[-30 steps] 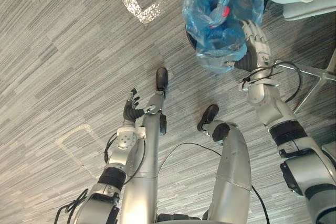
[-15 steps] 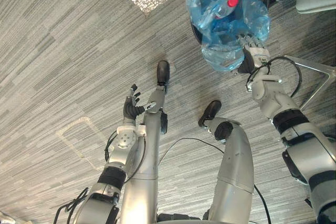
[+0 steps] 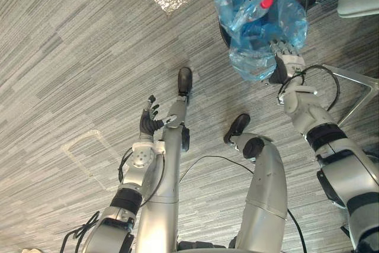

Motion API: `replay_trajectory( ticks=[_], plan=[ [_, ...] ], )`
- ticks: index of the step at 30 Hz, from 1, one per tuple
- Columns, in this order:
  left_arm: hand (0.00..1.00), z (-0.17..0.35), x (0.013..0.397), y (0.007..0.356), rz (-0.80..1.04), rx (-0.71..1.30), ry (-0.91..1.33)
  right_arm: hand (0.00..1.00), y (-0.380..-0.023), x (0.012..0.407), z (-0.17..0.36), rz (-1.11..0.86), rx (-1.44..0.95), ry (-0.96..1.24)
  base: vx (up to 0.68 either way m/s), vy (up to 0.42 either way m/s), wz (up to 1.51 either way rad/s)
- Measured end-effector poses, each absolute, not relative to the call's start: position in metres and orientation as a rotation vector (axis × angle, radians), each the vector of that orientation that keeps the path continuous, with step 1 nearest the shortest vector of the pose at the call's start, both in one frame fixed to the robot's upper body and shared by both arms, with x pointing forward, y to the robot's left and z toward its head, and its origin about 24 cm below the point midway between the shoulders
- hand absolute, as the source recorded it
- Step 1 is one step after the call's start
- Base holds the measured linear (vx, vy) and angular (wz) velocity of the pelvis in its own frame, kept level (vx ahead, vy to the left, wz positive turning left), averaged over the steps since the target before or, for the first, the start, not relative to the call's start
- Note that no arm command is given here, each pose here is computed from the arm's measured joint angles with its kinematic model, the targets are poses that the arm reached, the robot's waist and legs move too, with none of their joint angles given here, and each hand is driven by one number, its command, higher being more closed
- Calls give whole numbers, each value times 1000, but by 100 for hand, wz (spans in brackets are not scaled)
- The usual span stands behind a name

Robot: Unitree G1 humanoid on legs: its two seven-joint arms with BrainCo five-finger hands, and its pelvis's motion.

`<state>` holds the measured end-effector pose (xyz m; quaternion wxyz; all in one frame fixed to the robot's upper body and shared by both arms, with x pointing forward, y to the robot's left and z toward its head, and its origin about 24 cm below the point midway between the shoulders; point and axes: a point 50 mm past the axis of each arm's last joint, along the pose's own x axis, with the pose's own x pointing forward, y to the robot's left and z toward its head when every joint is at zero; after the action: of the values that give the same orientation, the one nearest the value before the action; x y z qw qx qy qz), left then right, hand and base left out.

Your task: Gather rubbish on tea table into small bin, then transfer packed bag to large trash can.

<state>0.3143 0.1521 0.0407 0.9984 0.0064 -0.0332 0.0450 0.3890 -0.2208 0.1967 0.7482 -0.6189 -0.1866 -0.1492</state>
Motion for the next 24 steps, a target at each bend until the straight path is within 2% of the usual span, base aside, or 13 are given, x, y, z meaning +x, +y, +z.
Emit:
replay_trajectory(
  ticks=[5, 8, 24],
  plan=[
    [0, 40, 315, 156, 123, 12, -54, 0, -207, 365, 219, -466, -1138, -634, -64, 29, -6],
    [0, 39, 315, 157, 128, 19, -47, 0, -205, 356, 225, -538, -1034, -694, -53, 23, -2],
    [0, 37, 313, 161, 195, 16, -32, 0, -212, 349, 222, -784, -690, -662, -54, 21, -1]
  ],
)
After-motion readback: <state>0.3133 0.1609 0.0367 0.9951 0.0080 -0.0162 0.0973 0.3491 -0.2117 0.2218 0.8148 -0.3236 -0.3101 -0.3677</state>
